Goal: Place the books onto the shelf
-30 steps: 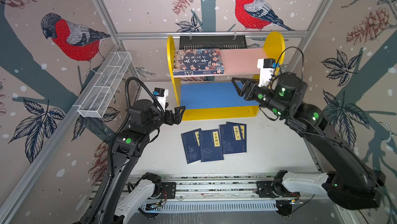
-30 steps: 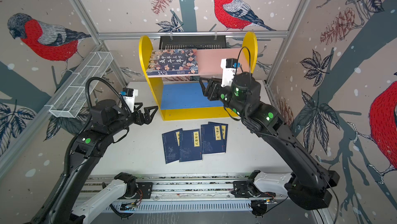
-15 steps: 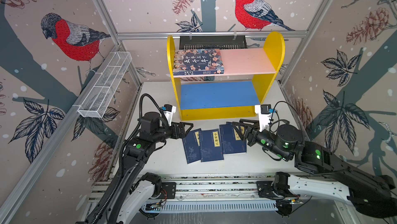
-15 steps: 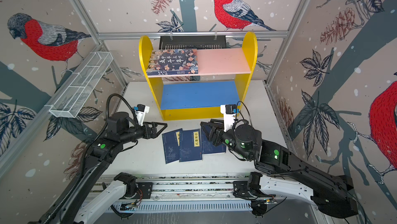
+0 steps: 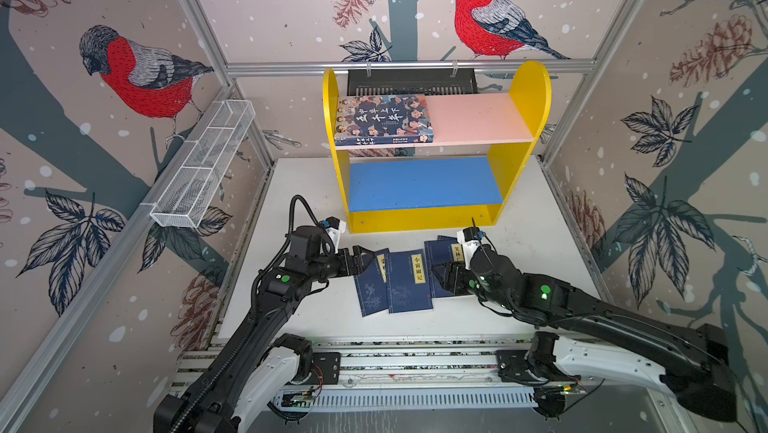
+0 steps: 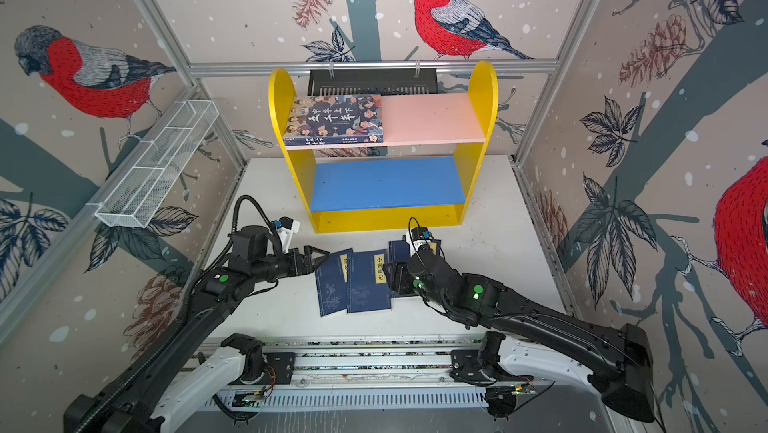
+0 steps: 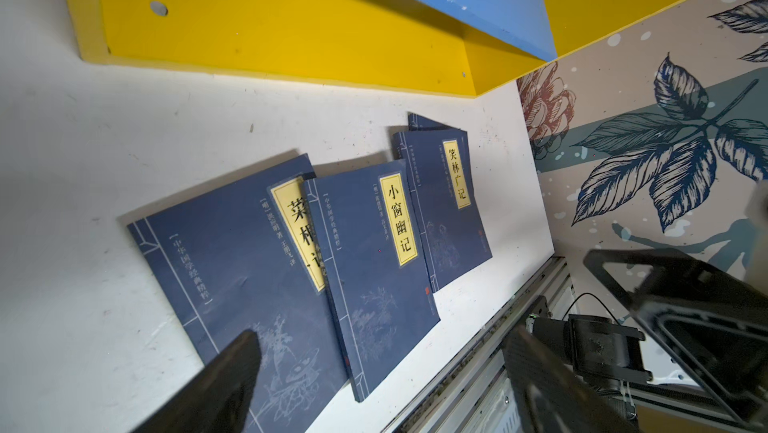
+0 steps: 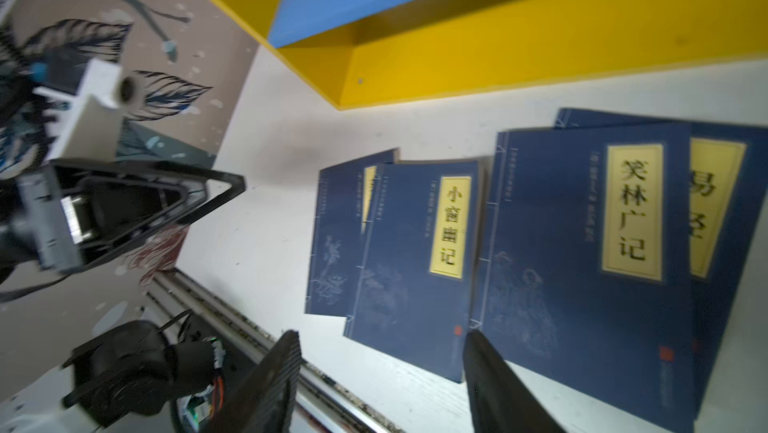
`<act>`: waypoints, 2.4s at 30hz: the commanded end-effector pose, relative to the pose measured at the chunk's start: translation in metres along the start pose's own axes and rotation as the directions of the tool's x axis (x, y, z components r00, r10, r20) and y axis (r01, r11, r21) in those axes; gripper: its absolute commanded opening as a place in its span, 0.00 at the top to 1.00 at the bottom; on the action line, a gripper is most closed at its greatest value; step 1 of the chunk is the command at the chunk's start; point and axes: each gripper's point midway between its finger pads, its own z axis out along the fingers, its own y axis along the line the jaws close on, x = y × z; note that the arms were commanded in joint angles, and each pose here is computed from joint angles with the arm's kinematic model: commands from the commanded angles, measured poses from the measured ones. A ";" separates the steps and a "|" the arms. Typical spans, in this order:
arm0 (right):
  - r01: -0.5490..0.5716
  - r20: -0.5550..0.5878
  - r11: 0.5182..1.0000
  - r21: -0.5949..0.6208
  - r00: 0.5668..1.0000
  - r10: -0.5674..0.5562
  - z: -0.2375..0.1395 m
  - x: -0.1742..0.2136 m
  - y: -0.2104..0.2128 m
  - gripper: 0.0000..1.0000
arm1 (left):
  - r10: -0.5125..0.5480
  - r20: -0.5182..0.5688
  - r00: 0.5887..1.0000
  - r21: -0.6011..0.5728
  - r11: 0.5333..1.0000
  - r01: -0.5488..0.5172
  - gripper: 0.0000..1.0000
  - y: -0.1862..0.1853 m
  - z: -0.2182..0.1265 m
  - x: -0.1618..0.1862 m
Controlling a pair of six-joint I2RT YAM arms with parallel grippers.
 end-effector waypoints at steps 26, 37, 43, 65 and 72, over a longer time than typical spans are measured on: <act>-0.078 -0.301 0.997 0.018 0.950 0.080 0.116 0.024 -0.043 0.42 | 0.036 -0.220 0.975 0.119 0.993 -0.010 0.13 0.014 0.058 0.056; -0.034 -0.332 0.999 0.026 0.942 0.040 0.132 0.031 -0.048 0.43 | 0.019 -0.300 0.954 0.102 0.995 0.013 0.13 0.019 0.071 0.080; -0.040 -0.355 0.997 0.063 0.933 0.060 0.139 0.037 -0.058 0.43 | 0.000 -0.324 0.946 0.101 0.994 0.035 0.15 0.023 0.076 0.085; -0.075 -0.421 0.997 -0.020 0.905 0.060 0.154 0.056 -0.036 0.43 | -0.018 -0.389 0.921 0.140 0.987 0.079 0.13 0.024 0.088 0.096; -0.081 -0.406 0.997 -0.011 0.911 0.069 0.155 0.055 -0.036 0.44 | -0.022 -0.371 0.928 0.163 0.983 0.088 0.16 0.017 0.089 0.087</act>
